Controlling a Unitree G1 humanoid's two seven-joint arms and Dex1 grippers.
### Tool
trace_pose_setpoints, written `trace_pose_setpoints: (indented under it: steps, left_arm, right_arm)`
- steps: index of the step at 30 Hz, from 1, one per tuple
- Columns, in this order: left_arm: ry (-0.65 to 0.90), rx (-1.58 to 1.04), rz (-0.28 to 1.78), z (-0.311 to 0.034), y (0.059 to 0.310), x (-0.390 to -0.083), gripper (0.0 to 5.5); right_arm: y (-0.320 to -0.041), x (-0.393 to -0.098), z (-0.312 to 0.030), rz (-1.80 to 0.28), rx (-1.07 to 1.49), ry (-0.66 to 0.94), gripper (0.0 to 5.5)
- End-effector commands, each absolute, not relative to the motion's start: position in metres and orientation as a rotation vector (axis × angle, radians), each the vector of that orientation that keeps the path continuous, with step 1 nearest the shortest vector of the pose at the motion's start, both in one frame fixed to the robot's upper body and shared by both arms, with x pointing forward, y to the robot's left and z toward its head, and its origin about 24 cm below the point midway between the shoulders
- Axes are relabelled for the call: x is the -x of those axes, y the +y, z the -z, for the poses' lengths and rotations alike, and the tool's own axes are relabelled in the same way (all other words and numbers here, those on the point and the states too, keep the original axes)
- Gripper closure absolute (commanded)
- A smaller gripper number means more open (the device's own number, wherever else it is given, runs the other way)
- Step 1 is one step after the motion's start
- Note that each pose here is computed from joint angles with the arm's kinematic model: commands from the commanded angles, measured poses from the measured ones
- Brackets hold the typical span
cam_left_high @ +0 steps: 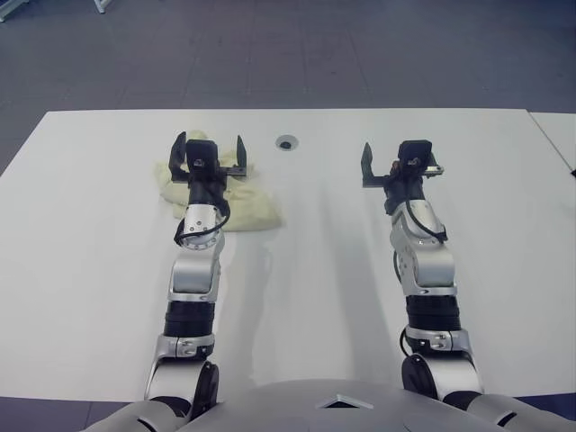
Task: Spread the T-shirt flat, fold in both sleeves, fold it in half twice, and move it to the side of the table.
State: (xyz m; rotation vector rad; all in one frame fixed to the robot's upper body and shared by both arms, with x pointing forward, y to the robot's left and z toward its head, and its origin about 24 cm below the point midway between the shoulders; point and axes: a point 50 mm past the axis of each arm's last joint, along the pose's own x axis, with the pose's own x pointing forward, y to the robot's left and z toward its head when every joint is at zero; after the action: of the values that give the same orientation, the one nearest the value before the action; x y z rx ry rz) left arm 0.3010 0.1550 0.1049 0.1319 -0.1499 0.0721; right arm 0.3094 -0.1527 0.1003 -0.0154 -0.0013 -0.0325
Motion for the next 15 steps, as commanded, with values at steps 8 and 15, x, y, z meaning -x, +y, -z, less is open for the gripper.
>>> trace_pose_setpoints:
  steps: [8, 15]
  left_arm:
    - [-0.129, -0.132, -0.073, -0.1031, 0.1515, -0.3072, 0.11]
    - [-0.141, -0.139, -0.057, -0.1035, 0.1502, -0.3068, 0.72]
  right_arm:
    - [-0.1514, -0.3113, -0.1, 0.021, 0.032, 0.027, 0.1]
    - [-0.1477, -0.3099, -0.0983, 0.007, 0.019, 0.022, 0.56]
